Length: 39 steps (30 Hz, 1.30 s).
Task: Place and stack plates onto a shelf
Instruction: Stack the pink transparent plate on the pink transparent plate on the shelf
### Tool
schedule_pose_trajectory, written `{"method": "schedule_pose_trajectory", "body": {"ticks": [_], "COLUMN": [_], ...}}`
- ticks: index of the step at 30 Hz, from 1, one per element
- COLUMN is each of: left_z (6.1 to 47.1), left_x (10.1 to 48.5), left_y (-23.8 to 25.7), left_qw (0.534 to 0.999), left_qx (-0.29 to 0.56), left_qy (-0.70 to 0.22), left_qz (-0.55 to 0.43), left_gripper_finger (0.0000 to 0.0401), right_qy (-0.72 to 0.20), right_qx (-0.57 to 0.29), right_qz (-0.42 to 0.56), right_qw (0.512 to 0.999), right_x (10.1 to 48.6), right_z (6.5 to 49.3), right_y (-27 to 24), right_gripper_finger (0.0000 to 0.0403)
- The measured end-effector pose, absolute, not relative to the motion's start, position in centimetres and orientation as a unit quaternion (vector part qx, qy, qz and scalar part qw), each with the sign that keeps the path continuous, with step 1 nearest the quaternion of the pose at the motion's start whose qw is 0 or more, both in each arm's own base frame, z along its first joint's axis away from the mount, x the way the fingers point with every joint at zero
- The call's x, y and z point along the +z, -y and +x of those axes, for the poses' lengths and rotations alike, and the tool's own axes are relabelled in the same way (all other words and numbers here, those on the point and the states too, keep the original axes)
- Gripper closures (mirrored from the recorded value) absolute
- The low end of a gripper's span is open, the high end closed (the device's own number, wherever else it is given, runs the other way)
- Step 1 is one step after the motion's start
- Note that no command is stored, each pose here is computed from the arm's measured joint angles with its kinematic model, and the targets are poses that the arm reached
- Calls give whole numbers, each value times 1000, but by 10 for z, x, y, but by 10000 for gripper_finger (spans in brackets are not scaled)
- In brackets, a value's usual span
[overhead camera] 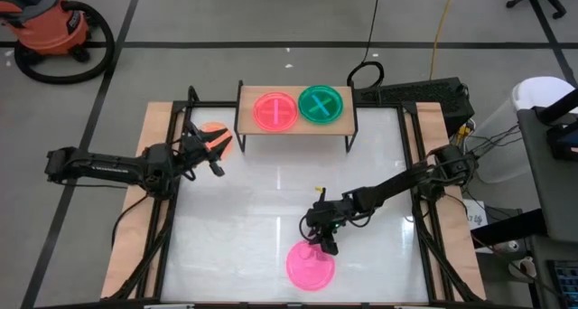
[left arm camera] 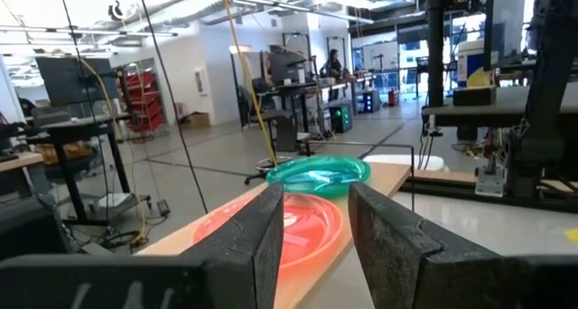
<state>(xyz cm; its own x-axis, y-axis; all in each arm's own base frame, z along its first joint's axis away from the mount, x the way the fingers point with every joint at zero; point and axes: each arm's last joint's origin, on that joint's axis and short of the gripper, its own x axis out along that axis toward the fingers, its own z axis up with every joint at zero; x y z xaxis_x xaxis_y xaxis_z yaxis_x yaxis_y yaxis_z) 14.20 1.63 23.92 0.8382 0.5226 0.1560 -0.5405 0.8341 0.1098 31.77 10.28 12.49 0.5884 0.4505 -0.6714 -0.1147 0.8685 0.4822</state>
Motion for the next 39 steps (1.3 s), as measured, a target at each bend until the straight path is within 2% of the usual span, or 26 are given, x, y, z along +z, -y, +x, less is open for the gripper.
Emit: {"method": "schedule_pose_trajectory", "body": {"ticks": [11, 14, 18, 23, 29, 33, 39], "left_z": [142, 142, 142, 142, 142, 142, 142], "left_x": [238, 238, 238, 238, 238, 237, 239], "left_y": [-16, -16, -16, -16, -16, -16, -16], "left_qw": [956, 956, 956, 956, 956, 957, 956], "left_qx": [278, 278, 278, 278, 278, 277, 278], "left_qy": [56, 54, 54, 54, 53, 51, 57], "left_qz": [77, 77, 78, 78, 77, 75, 73], "left_gripper_finger": [268, 268, 268, 268, 268, 268, 268], "right_qy": [-445, -441, -436, -415, -298, -151, 52], "right_qx": [152, 155, 162, 156, 85, 31, -103], "right_qz": [184, 167, 136, 118, 45, 20, 33], "right_qw": [863, 868, 875, 888, 950, 988, 993], "right_x": [110, 110, 112, 125, 177, 228, 282], "right_z": [316, 316, 316, 316, 318, 320, 312], "right_y": [-109, -109, -107, -98, -73, -43, 27], "right_gripper_finger": [291, 321, 385, 399, 402, 403, 403]}}
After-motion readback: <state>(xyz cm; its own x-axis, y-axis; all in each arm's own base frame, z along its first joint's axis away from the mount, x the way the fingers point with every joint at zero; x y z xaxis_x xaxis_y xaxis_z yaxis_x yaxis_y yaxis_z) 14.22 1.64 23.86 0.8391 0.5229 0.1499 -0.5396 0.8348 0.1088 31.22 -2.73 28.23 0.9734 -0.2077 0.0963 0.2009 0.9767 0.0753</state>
